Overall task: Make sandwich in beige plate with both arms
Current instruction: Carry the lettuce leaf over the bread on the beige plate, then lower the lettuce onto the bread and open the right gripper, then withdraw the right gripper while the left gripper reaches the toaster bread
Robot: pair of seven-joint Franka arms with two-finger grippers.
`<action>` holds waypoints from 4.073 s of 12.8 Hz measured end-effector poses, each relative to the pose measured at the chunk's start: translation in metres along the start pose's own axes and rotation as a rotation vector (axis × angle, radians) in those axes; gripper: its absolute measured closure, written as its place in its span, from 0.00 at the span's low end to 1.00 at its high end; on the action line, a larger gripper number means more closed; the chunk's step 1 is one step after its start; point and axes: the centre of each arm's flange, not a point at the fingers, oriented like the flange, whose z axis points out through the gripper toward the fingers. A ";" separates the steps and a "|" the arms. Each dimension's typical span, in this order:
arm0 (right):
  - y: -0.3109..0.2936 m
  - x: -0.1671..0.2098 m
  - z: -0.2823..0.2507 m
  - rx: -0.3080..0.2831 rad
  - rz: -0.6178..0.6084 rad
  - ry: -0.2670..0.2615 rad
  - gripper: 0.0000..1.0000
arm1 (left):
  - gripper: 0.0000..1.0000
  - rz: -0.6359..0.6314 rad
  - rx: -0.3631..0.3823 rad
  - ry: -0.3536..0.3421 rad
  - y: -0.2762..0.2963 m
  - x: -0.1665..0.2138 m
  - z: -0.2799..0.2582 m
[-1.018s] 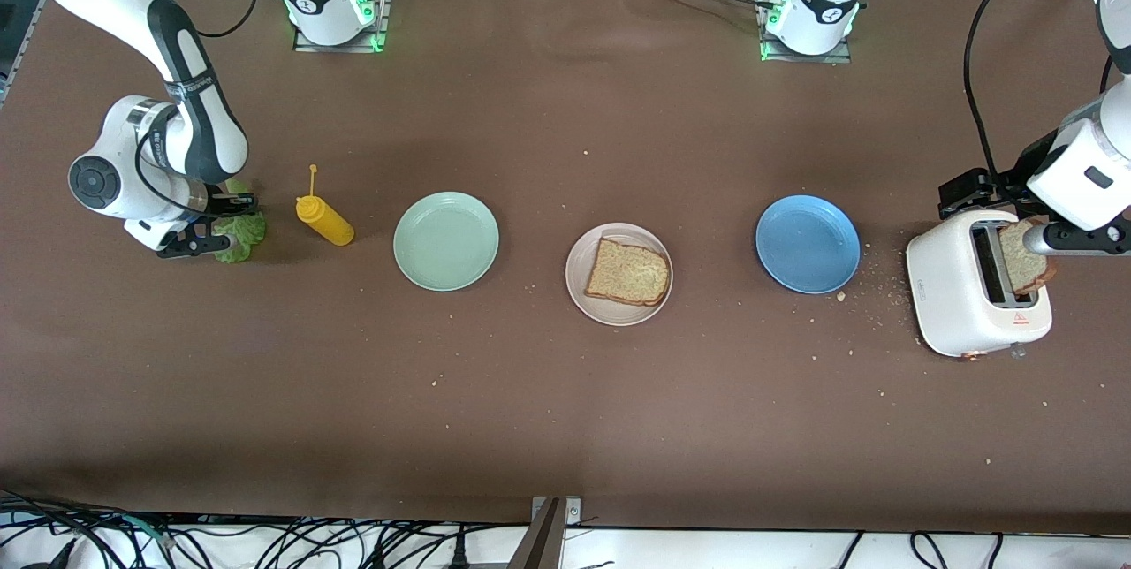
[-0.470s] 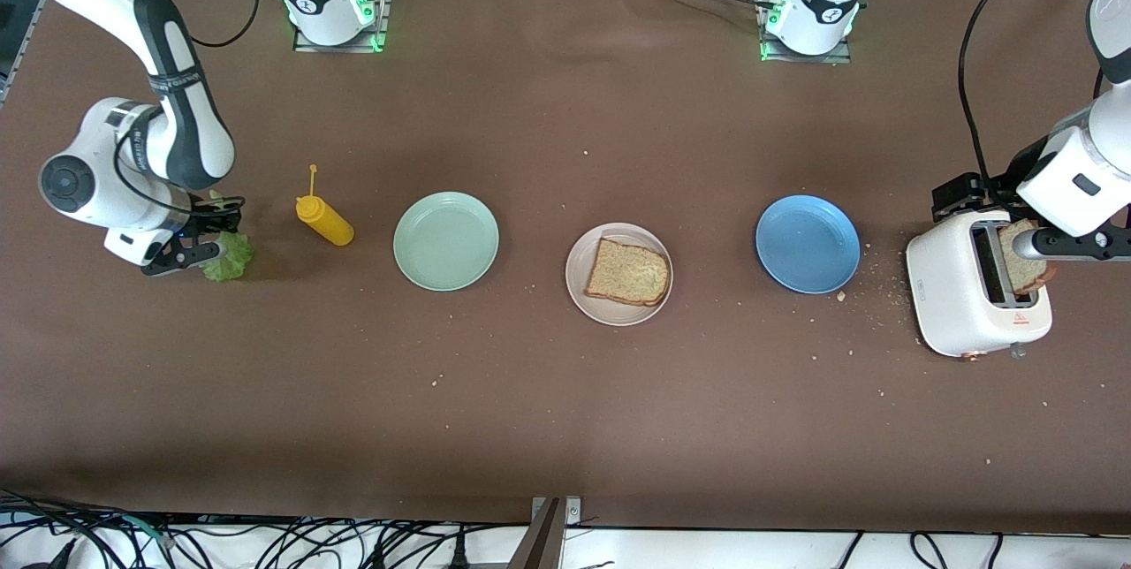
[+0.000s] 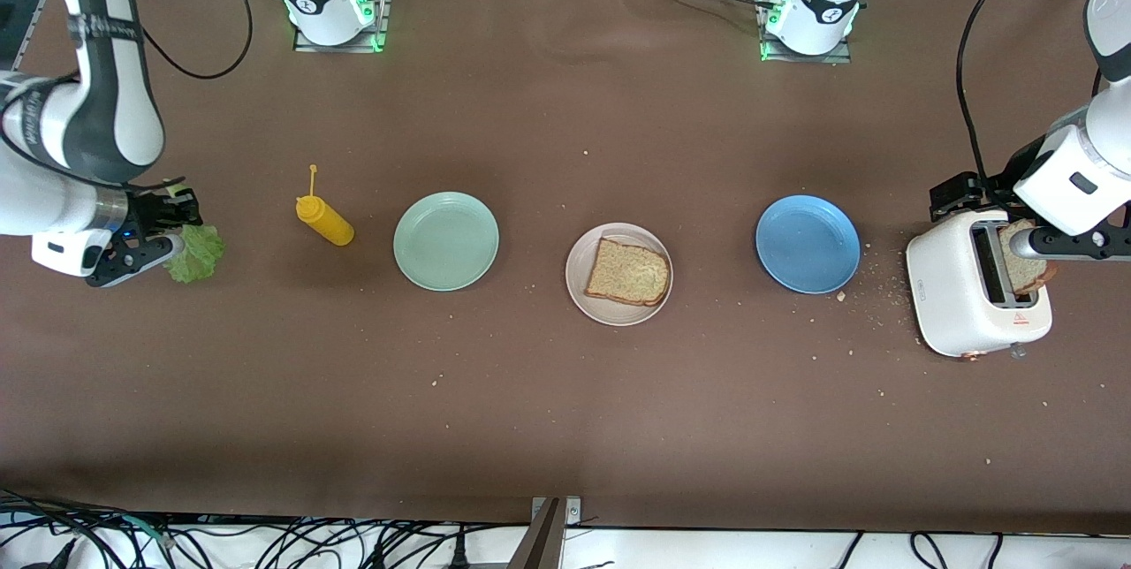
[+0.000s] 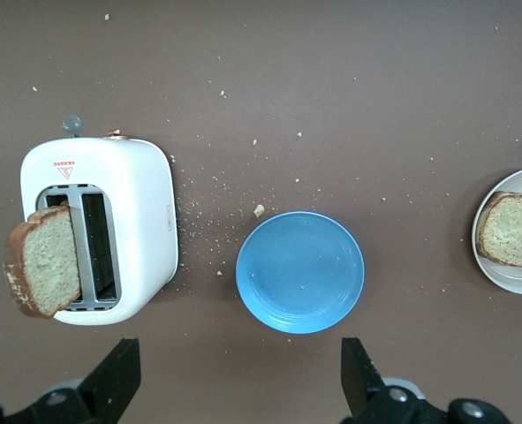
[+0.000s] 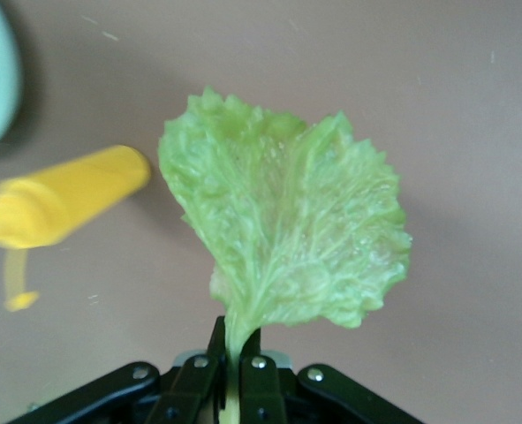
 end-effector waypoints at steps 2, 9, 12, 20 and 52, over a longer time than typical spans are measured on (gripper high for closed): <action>-0.037 0.021 -0.032 -0.010 -0.070 0.006 0.93 | 0.00 0.000 0.000 0.000 0.000 0.000 0.000; -0.231 0.107 -0.061 0.029 -0.402 0.167 0.93 | 0.00 0.004 0.037 0.002 -0.002 0.000 -0.001; -0.315 0.144 -0.041 -0.003 -0.521 0.254 0.93 | 0.00 0.005 0.038 0.003 -0.002 0.000 -0.001; -0.433 0.219 0.055 -0.059 -0.582 0.450 0.93 | 0.00 0.001 0.095 0.074 -0.009 0.001 -0.034; -0.394 0.219 -0.017 -0.063 -0.339 0.376 0.00 | 0.00 -0.025 0.068 -0.044 -0.060 0.030 0.035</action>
